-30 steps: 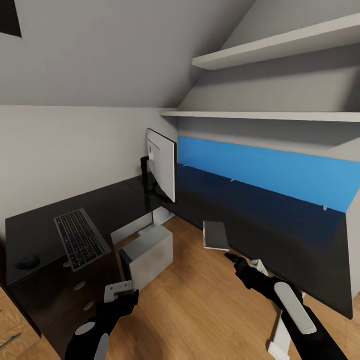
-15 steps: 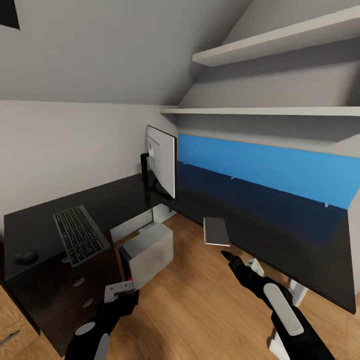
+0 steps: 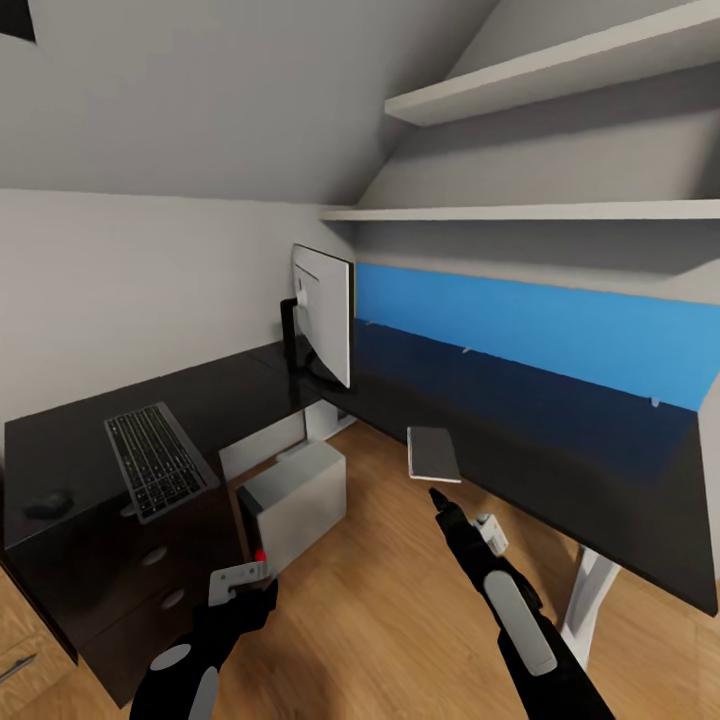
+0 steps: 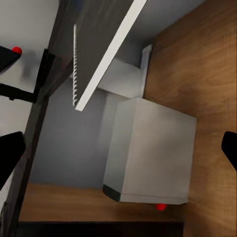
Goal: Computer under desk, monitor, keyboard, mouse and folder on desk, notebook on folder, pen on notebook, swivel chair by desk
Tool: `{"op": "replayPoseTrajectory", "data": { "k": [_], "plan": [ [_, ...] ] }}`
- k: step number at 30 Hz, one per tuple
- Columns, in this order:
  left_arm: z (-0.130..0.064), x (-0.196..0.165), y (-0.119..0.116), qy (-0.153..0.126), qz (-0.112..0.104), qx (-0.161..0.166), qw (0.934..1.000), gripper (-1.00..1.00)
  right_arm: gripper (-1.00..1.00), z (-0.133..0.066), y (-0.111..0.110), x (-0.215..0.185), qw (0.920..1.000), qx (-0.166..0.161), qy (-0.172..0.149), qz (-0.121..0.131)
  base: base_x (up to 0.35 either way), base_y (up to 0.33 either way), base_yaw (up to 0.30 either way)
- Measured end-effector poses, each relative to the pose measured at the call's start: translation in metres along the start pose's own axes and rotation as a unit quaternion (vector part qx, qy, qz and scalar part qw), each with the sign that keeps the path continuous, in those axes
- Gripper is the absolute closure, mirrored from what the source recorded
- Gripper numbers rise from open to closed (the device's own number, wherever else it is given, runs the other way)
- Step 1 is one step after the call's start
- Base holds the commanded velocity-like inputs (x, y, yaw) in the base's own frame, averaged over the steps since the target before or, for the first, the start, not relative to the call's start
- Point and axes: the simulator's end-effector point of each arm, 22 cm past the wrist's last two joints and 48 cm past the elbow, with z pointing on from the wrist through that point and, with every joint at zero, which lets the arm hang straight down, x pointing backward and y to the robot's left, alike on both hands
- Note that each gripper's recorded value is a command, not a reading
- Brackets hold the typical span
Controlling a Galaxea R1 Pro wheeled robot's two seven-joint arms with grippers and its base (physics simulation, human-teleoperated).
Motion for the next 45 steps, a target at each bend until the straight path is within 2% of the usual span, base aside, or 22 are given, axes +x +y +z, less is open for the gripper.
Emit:
{"op": "replayPoseTrajectory", "data": {
  "k": [6,8,9,13,19,21,24,45],
  "plan": [
    [0.006,0.010,0.002,0.000,0.000,0.000,1.0000,-1.00,-1.00,0.000,-0.001,0.000,0.9991,-0.035,-0.024,0.009,0.000,0.000,0.000],
    [0.008,0.014,0.002,-0.001,0.000,0.001,1.0000,-1.00,-1.00,-0.001,-0.001,0.000,0.9981,-0.050,-0.027,0.021,0.000,0.000,0.000],
    [0.008,0.015,0.002,-0.001,0.000,0.001,1.0000,-1.00,-1.00,-0.002,0.001,-0.001,0.9965,-0.066,-0.029,0.042,0.000,0.000,0.000],
    [0.012,0.022,0.004,-0.001,0.000,0.001,1.0000,-1.00,-1.00,-0.004,-0.005,-0.003,0.9937,-0.084,-0.026,0.070,0.000,0.000,0.000],
    [0.018,0.033,0.005,-0.001,0.000,0.001,1.0000,-1.00,-1.00,-0.005,-0.018,0.000,0.9890,-0.097,0.008,0.111,0.000,0.000,0.000],
    [0.020,0.037,0.006,-0.001,0.000,0.001,1.0000,-1.00,-1.00,-0.006,-0.021,0.001,0.9840,-0.102,0.023,0.144,0.000,0.000,0.000],
    [0.022,0.040,0.006,-0.001,0.000,0.001,1.0000,-1.00,-1.00,-0.008,-0.026,0.001,0.9800,-0.107,0.039,0.163,0.000,0.000,0.000],
    [0.022,0.044,0.007,0.003,0.002,0.002,1.0000,-1.00,-1.00,-0.010,-0.023,0.001,0.9771,-0.113,0.051,0.173,0.000,0.000,0.000]
  ]
}}
